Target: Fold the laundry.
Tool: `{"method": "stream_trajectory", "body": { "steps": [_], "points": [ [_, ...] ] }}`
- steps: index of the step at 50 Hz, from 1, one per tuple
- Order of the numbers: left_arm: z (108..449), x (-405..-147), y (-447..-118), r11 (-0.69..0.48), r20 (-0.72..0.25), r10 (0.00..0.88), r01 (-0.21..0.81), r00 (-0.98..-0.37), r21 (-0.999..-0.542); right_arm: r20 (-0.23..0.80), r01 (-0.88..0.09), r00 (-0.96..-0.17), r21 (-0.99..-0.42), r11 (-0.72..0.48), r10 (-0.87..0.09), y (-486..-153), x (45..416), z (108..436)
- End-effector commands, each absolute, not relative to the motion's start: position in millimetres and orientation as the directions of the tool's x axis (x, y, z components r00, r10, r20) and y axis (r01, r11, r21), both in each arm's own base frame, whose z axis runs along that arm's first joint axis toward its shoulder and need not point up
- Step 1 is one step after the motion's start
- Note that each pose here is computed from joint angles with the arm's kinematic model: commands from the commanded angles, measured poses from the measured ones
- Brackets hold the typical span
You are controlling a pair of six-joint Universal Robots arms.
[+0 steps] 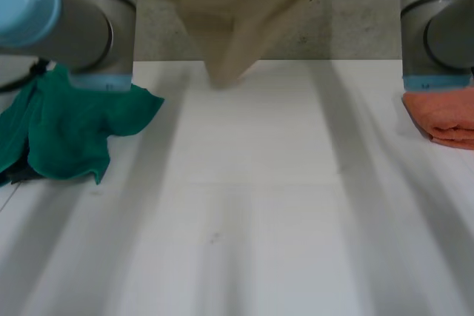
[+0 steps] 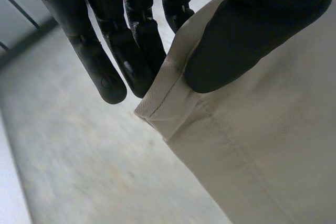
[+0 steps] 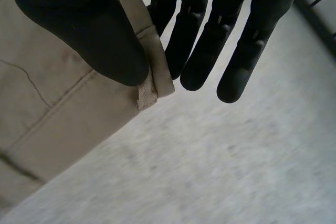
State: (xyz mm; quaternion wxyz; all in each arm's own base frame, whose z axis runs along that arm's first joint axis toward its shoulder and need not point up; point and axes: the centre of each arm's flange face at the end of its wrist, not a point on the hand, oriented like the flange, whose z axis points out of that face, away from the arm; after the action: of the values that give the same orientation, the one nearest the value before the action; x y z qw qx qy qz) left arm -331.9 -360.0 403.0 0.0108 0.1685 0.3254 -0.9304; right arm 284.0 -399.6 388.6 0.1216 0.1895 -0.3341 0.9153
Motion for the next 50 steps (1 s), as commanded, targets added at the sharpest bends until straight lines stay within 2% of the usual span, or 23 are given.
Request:
{"method": "stream_trajectory", "body": {
  "steps": [1, 2, 3, 8, 10, 13, 15, 17, 23, 29, 30, 33, 34, 37, 38, 41, 42, 45, 46, 48, 49, 50],
  "points": [
    [314.2, -327.9, -355.6, -0.603, -0.405, 0.193, 0.217, -0.894, -0.767, 0.524, -0.411, -0.849, -0.732, -0.544, -0.063, -406.3, 284.9, 309.1],
    [302.9, -328.0, -353.5, -0.582, -0.416, 0.207, 0.230, -0.885, -0.780, 0.534, -0.422, -0.841, -0.746, -0.515, -0.085, -406.4, 285.7, 295.3],
    [276.8, -330.1, -347.4, -0.533, -0.436, 0.245, 0.255, -0.866, -0.807, 0.550, -0.442, -0.825, -0.768, -0.464, -0.126, -406.6, 285.6, 270.5],
    [207.8, -326.0, -328.6, -0.386, -0.471, 0.337, 0.337, -0.815, -0.859, 0.577, -0.501, -0.774, -0.810, -0.304, -0.262, -400.3, 286.7, 192.5],
    [187.6, -323.9, -322.2, -0.341, -0.481, 0.362, 0.367, -0.798, -0.866, 0.590, -0.548, -0.739, -0.807, -0.218, -0.325, -392.7, 285.4, 158.6],
    [156.2, -321.5, -301.9, -0.260, -0.502, 0.423, 0.430, -0.754, -0.865, 0.608, -0.600, -0.699, -0.785, -0.154, -0.376, -383.7, 282.8, 139.6],
    [141.6, -321.3, -280.5, -0.212, -0.520, 0.477, 0.481, -0.709, -0.851, 0.620, -0.639, -0.670, -0.761, -0.108, -0.408, -373.6, 278.4, 137.1],
    [140.8, -316.7, -268.3, -0.183, -0.527, 0.502, 0.512, -0.686, -0.839, 0.617, -0.651, -0.662, -0.755, -0.079, -0.425, -366.9, 273.1, 141.8],
    [173.7, -287.8, -215.4, -0.102, -0.522, 0.561, 0.573, -0.642, -0.813, 0.599, -0.689, -0.629, -0.724, 0.000, -0.497, -317.3, 254.8, 180.7],
    [191.0, -261.1, -154.3, -0.033, -0.504, 0.644, 0.637, -0.576, -0.770, 0.569, -0.739, -0.576, -0.670, 0.076, -0.587, -269.4, 238.4, 193.4],
    [192.9, -254.7, -133.5, -0.012, -0.493, 0.683, 0.667, -0.538, -0.745, 0.573, -0.765, -0.546, -0.638, 0.085, -0.611, -253.5, 232.7, 198.9],
    [193.5, -244.2, -102.4, 0.025, -0.462, 0.753, 0.722, -0.469, -0.692, 0.583, -0.825, -0.463, -0.558, 0.085, -0.668, -226.3, 222.4, 201.9],
    [193.5, -237.7, -83.9, 0.054, -0.427, 0.798, 0.755, -0.426, -0.653, 0.584, -0.871, -0.390, -0.485, 0.079, -0.711, -209.0, 214.3, 199.8],
    [195.0, -231.3, -64.2, 0.078, -0.381, 0.847, 0.796, -0.370, -0.600, 0.547, -0.924, -0.293, -0.373, 0.085, -0.784, -186.4, 198.8, 189.3],
    [195.8, -229.5, -55.3, 0.077, -0.366, 0.868, 0.818, -0.336, -0.570, 0.540, -0.930, -0.277, -0.358, 0.081, -0.795, -183.1, 197.3, 187.7],
    [201.1, -235.5, -56.1, 0.049, -0.379, 0.866, 0.808, -0.327, -0.587, 0.532, -0.929, -0.282, -0.360, 0.089, -0.799, -180.7, 196.4, 183.5],
    [207.1, -242.9, -63.5, 0.023, -0.401, 0.850, 0.785, -0.341, -0.619, 0.534, -0.926, -0.292, -0.365, 0.096, -0.794, -182.3, 195.8, 183.4],
    [211.2, -257.1, -79.2, -0.018, -0.436, 0.821, 0.747, -0.368, -0.665, 0.551, -0.908, -0.334, -0.407, 0.102, -0.765, -189.6, 198.7, 186.9],
    [210.3, -267.7, -93.6, -0.043, -0.459, 0.798, 0.722, -0.391, -0.691, 0.560, -0.900, -0.350, -0.423, 0.104, -0.751, -193.1, 199.8, 188.8],
    [209.7, -276.7, -115.1, -0.057, -0.485, 0.758, 0.697, -0.435, -0.715, 0.577, -0.883, -0.384, -0.458, 0.104, -0.721, -202.5, 203.0, 192.0],
    [209.9, -282.0, -138.8, -0.062, -0.507, 0.714, 0.678, -0.483, -0.733, 0.592, -0.859, -0.427, -0.501, 0.102, -0.684, -211.6, 206.3, 196.9],
    [209.8, -284.2, -150.1, -0.067, -0.519, 0.693, 0.672, -0.501, -0.738, 0.598, -0.845, -0.449, -0.525, 0.098, -0.665, -215.9, 208.5, 199.7]
  ]
}}
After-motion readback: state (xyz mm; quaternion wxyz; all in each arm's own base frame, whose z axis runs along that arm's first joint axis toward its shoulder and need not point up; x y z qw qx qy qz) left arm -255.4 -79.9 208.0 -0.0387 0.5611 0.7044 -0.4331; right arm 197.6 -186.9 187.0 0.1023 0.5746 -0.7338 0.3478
